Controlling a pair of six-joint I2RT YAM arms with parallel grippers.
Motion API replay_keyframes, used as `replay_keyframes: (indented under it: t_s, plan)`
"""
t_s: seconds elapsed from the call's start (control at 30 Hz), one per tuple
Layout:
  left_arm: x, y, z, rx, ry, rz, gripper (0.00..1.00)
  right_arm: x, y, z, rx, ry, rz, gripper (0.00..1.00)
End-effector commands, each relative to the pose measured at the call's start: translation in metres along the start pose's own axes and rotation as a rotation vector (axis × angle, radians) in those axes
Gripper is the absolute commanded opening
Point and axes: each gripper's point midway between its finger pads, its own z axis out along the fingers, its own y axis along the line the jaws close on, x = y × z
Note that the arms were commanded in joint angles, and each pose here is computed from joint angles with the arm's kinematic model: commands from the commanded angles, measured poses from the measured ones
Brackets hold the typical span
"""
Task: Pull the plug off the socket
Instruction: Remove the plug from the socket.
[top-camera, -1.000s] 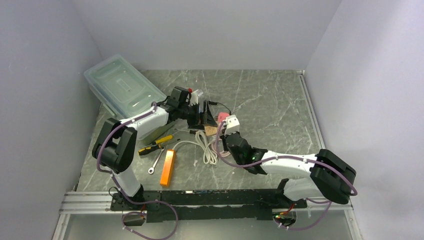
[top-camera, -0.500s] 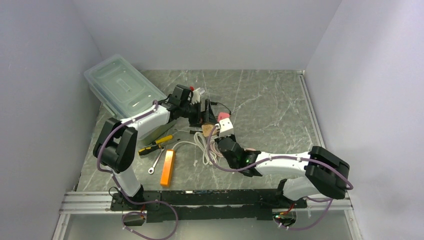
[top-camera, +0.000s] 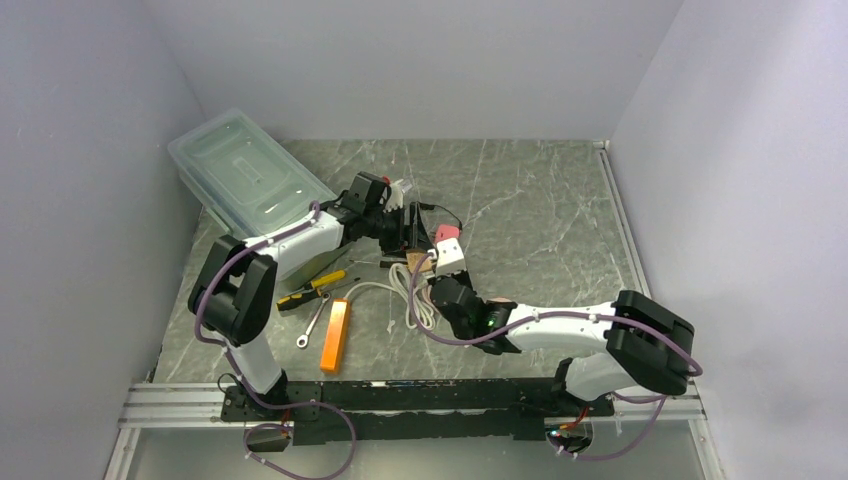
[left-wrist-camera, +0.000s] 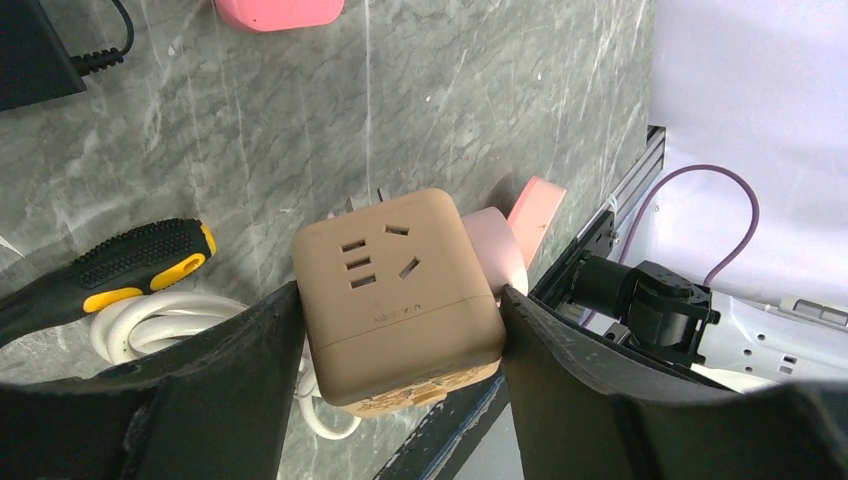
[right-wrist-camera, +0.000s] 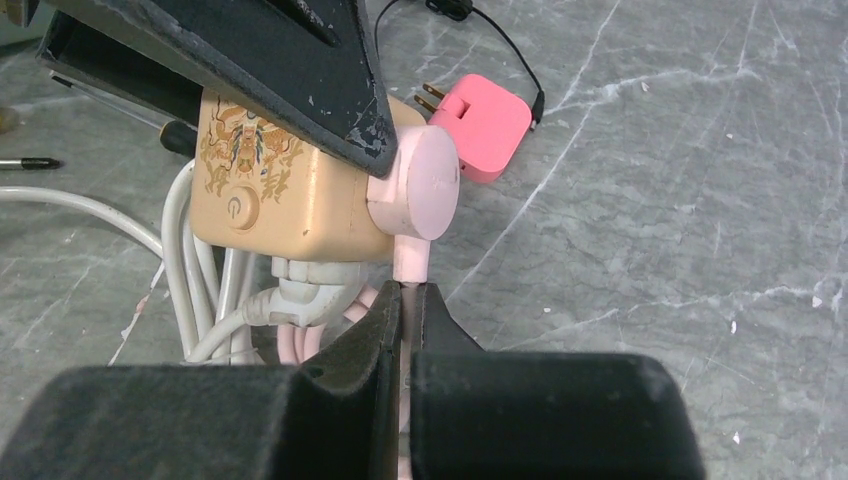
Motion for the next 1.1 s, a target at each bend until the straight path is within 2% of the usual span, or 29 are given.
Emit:
replay_keyframes:
  t_s: [0.0, 0.17, 0.2, 0.23, 0.27, 0.3, 0.4, 0.47, 0.6, 0.73, 0.83, 1.07]
  plan:
    - [-0.005, -0.007, 0.000, 0.022, -0.012, 0.013, 0.46, -0.040, 0.001, 0.001, 0.044, -0.095, 0.115, 0.00]
    - [-0.009, -0.009, -0.004, 0.033, -0.013, 0.046, 0.09, -0.043, 0.012, -0.003, -0.046, -0.100, 0.143, 0.00]
    - [-0.013, -0.014, -0.010, 0.050, -0.028, 0.073, 0.01, -0.044, 0.014, -0.004, -0.073, -0.102, 0.153, 0.06]
    - [-0.017, -0.017, -0.016, 0.069, -0.047, 0.101, 0.00, -0.044, 0.011, -0.003, -0.086, -0.100, 0.169, 0.16]
    - [-0.020, -0.023, -0.021, 0.087, -0.070, 0.141, 0.00, -0.044, 0.010, -0.003, -0.110, -0.100, 0.183, 0.32]
    - [-0.022, -0.026, -0.027, 0.092, -0.093, 0.180, 0.00, -0.045, 0.011, -0.004, -0.148, -0.102, 0.195, 0.42]
    - [-0.024, -0.031, -0.040, 0.088, -0.153, 0.254, 0.00, -0.050, 0.012, -0.007, -0.276, -0.123, 0.240, 0.63]
    - [-0.022, -0.034, -0.046, 0.096, -0.172, 0.267, 0.00, -0.051, 0.015, -0.009, -0.393, -0.117, 0.280, 0.71]
    - [-0.025, -0.041, -0.056, 0.094, -0.203, 0.307, 0.00, -0.051, 0.010, -0.014, -0.559, -0.114, 0.313, 0.75]
    - [-0.027, -0.049, -0.065, 0.109, -0.228, 0.381, 0.00, -0.054, 0.018, -0.021, -0.685, -0.099, 0.320, 0.71]
    - [-0.027, -0.056, -0.069, 0.137, -0.234, 0.416, 0.00, -0.052, 0.025, -0.024, -0.735, -0.090, 0.326, 0.61]
    - [-0.023, -0.062, -0.068, 0.186, -0.211, 0.447, 0.00, -0.047, 0.029, -0.017, -0.734, -0.059, 0.325, 0.57]
